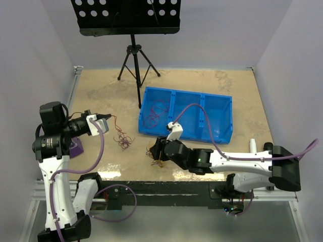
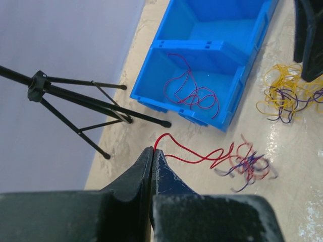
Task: Untangle the cables
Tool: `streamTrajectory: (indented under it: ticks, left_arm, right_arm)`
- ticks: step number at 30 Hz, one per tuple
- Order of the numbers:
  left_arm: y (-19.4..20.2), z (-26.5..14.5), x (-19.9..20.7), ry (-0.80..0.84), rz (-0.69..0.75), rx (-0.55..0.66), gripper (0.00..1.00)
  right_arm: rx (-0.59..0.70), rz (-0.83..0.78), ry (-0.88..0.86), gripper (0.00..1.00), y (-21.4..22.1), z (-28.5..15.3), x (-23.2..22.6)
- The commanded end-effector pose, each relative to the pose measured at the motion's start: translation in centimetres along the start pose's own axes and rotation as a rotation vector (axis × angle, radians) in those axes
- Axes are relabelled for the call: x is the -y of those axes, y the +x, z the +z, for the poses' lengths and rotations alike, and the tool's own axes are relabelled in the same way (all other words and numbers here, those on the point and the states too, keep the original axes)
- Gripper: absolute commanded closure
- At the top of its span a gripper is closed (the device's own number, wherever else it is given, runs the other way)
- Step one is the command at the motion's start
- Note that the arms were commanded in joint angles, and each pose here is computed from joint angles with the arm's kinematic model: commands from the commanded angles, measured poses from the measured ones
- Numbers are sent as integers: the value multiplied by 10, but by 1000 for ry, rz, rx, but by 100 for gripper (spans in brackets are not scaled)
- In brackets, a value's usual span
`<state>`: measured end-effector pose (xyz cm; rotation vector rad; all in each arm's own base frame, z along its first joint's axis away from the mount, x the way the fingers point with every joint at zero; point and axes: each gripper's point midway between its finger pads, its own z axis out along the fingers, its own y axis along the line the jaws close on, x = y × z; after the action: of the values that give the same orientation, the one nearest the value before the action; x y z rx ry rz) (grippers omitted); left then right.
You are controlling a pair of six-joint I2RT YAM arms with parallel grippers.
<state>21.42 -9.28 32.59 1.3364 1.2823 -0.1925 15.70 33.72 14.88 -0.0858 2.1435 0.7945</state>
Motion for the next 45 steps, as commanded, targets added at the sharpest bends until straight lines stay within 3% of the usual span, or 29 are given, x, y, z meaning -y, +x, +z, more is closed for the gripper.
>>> streamTrajectory:
  ticks: [1,6,23,31,45]
  left_arm:
    - [-24,0,10,50,96,103,100]
    - [-37,-5,31,112,248,156,100]
    - [-65,-11,46,106,289,261,100]
    - [-76,-14,48,102,303,285,100]
    - [-79,-15,45,103,312,295,100]
  right_arm:
    - [99,-23,-138,45,-27,11,-60]
    - [125,-48,-161,45,-26,30,-76]
    - [108,-87,-175,49,-17,46,-81]
    - [54,-100,-298,48,1,51,-101]
    - [-2,-108,-365,63,25,60,-109]
